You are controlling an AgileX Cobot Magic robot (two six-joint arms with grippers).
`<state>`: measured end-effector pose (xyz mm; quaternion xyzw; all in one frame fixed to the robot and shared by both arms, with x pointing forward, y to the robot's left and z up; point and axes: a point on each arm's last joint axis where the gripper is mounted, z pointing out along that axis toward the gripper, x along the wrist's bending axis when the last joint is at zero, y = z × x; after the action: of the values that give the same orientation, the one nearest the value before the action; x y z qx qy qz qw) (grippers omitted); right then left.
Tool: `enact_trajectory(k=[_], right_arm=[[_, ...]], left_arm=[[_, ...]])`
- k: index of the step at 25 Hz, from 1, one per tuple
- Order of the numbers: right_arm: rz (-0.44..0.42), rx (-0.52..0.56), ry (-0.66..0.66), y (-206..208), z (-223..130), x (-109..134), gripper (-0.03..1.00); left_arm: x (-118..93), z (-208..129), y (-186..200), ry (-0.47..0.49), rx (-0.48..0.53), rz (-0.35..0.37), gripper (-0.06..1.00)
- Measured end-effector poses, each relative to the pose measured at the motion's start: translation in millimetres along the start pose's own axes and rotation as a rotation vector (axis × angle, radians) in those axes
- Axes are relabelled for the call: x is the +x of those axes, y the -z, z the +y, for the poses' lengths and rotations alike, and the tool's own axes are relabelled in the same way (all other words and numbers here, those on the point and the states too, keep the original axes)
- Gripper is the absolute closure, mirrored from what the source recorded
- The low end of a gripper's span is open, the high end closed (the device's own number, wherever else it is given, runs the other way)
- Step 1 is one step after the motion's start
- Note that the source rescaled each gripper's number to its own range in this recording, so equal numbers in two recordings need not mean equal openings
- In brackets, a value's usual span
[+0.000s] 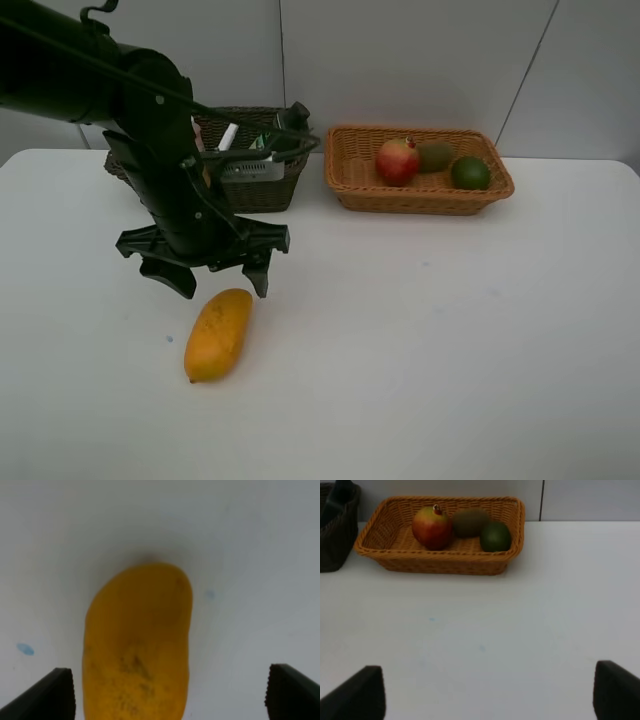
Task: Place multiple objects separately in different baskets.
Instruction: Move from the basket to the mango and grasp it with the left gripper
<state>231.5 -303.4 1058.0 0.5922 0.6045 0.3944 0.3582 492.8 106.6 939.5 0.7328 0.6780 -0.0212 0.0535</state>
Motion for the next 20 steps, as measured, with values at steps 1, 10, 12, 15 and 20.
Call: enact_trajectory(k=[1, 10, 12, 15, 20], right_arm=[[0.000, 0.000, 0.000, 0, 0, 0, -0.03], [0.000, 0.000, 0.000, 0, 0, 0, -0.03], [0.000, 0.000, 0.000, 0, 0, 0, -0.03], [0.000, 0.000, 0.000, 0, 0, 0, -0.03], [0.000, 0.000, 0.000, 0, 0, 0, -0.03]], left_arm=[[2, -3, -3, 0.004, 0.010, 0.006, -0.05], [8, -11, -12, 0.010, 0.029, 0.020, -0.05], [9, -12, -16, 0.011, 0.043, 0.028, -0.05], [9, -12, -26, 0.020, 0.069, 0.039, -0.05], [8, -10, -35, 0.027, 0.075, 0.039, -0.05]])
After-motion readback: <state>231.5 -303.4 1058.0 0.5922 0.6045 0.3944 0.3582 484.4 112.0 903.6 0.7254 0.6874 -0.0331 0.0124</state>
